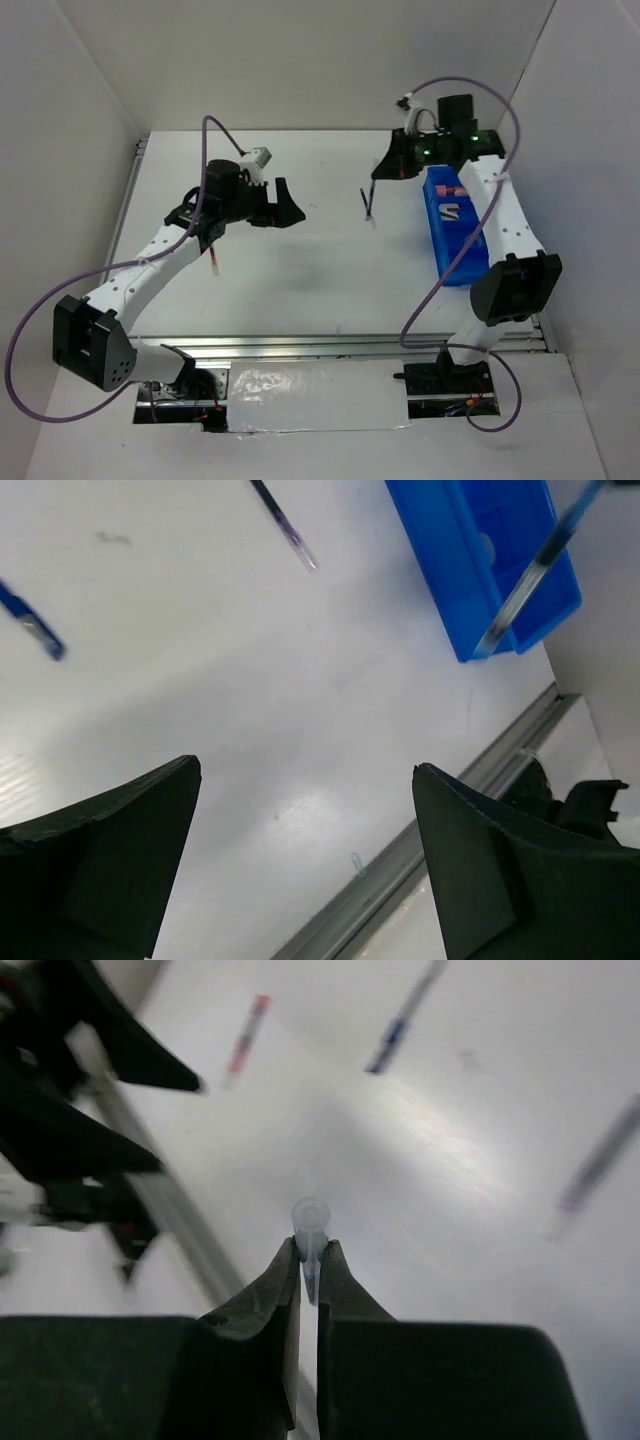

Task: Sort the stationery into containers
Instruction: Place the stationery into the container

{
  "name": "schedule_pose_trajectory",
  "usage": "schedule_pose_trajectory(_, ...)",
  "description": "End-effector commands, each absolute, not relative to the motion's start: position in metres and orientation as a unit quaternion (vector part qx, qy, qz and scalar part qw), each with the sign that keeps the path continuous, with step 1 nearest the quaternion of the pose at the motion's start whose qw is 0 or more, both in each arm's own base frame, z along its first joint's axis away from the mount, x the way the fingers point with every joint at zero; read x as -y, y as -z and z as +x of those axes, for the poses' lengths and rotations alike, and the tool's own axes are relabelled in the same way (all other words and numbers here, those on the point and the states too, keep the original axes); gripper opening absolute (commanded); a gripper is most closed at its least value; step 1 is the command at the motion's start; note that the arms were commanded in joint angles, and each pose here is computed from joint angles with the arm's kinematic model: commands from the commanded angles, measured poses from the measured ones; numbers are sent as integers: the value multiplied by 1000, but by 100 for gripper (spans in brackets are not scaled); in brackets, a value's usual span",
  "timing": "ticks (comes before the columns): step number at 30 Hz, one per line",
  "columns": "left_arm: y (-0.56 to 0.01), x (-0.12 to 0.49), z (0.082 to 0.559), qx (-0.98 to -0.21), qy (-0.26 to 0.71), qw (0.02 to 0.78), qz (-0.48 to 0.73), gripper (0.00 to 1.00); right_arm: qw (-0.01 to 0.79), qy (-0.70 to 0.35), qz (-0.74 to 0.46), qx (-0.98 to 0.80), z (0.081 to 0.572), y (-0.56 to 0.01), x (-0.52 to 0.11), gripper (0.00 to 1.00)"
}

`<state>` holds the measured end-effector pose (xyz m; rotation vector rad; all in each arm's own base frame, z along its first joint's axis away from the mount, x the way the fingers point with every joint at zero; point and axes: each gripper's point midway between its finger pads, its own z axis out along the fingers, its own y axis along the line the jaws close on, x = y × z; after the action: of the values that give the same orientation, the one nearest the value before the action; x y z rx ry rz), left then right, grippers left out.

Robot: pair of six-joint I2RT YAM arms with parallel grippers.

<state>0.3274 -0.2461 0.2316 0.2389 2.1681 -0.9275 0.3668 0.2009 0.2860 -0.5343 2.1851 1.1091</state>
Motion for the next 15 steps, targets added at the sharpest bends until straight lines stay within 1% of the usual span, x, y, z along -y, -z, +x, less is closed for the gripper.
schedule_pose_trajectory(1, -251, 224, 332, -827, 347, 427, 114, 99, 340, -249, -331, -845, 328, -307, -118, 0)
schedule_pose_trajectory(4, -246, 214, 333, -827, 336, 434, 120, 99, 329, -140, -407, -841, 307, -301, -72, 0)
schedule_pose_trajectory(5, -247, 212, 334, -825, 334, 439, 123, 99, 298, -89, -411, -857, 301, -281, -46, 0)
schedule_pose_trajectory(6, -244, 210, 335, -826, 333, 439, 121, 99, 305, -41, -453, -836, 295, -283, -32, 0)
schedule_pose_trajectory(7, -243, 210, 336, -826, 332, 440, 122, 99, 296, -9, -468, -833, 291, -279, -21, 0)
schedule_pose_trajectory(8, -244, 210, 337, -824, 330, 444, 123, 99, 244, 33, -493, -834, 284, -252, 1, 0)
schedule_pose_trajectory(9, -244, 209, 339, -824, 327, 446, 122, 99, 248, 67, -503, -826, 281, -254, 10, 0)
schedule_pose_trajectory(11, -246, 209, 339, -822, 327, 450, 125, 99, 200, 110, -527, -819, 272, -233, 31, 0)
schedule_pose_trajectory(13, -246, 209, 340, -822, 326, 450, 126, 99, 183, 119, -541, -812, 269, -221, 36, 0)
schedule_pose_trajectory(14, -246, 209, 339, -821, 326, 450, 127, 99, 157, 131, -542, -815, 264, -210, 51, 0)
schedule_pose_trajectory(15, -246, 209, 339, -821, 326, 451, 127, 99, 157, 139, -542, -814, 266, -207, 55, 0)
